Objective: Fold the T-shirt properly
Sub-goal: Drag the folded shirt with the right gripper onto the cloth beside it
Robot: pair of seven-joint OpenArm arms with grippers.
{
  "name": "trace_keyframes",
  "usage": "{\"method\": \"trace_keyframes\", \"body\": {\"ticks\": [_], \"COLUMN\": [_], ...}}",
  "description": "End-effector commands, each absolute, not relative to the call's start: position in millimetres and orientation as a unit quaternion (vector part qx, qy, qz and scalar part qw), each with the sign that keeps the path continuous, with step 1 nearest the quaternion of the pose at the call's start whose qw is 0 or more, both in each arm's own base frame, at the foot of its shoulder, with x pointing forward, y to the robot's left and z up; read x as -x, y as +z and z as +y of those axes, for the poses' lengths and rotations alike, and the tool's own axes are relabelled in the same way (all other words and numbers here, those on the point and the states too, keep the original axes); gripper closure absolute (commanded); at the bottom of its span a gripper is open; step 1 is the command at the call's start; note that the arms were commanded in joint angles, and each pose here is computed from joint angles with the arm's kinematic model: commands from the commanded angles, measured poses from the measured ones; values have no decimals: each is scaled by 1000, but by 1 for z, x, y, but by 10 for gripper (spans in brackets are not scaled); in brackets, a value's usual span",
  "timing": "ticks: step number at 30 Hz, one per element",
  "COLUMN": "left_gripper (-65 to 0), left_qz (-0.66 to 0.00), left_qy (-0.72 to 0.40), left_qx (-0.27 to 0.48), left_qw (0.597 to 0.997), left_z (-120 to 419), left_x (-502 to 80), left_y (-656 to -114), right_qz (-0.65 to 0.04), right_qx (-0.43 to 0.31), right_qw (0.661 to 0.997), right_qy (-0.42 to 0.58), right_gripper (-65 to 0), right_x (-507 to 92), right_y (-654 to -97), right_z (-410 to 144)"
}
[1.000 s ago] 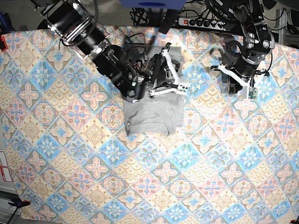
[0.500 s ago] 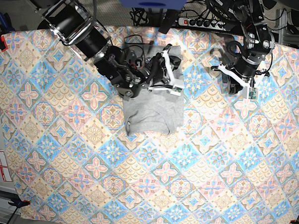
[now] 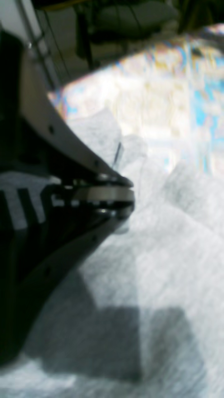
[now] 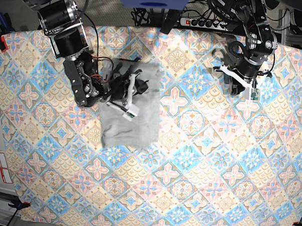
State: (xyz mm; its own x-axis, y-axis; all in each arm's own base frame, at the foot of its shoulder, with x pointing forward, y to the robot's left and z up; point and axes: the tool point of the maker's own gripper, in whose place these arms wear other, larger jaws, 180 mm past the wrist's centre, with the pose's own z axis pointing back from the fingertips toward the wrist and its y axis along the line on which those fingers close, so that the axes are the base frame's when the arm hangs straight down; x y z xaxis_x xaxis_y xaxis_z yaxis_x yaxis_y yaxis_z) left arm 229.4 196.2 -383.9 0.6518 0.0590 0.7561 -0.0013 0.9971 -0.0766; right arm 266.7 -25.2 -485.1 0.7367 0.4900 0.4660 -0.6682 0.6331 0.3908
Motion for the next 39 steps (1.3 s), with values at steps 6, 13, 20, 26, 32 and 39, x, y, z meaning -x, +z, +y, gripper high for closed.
{"method": "trace_keyframes", "body": {"ticks": [6,13,20,26,32,39], "left_gripper": [0,0,0,0,0,0], "left_qz": [-434,-434,-434,-434,-434,-424], "left_qy": [16,16,15,14,14,17], "left_qx": [35,35,36,36,36,39], "left_qw": [900,900,900,900,900,905], "left_z": [197,198,196,196,196,196], "left_x": [-235,-235,-235,-235,-235,-232], "left_y": [-374,-374,-375,-375,-375,-383], "right_qz": [-148,-149,-175,-185,-184,-185], "right_qx": [-169,-154,-152,-151,-150,-144], "right_qw": [927,930,941,945,945,945], "right_qy": [300,298,247,225,226,228], "right_gripper": [-31,-31,-31,-31,-31,-31], "right_x": [-286,-291,-306,-311,-311,-310], "right_y": [-496,-494,-485,-482,-482,-481], "right_z": [-95,-111,-132,-142,-143,-148]}}
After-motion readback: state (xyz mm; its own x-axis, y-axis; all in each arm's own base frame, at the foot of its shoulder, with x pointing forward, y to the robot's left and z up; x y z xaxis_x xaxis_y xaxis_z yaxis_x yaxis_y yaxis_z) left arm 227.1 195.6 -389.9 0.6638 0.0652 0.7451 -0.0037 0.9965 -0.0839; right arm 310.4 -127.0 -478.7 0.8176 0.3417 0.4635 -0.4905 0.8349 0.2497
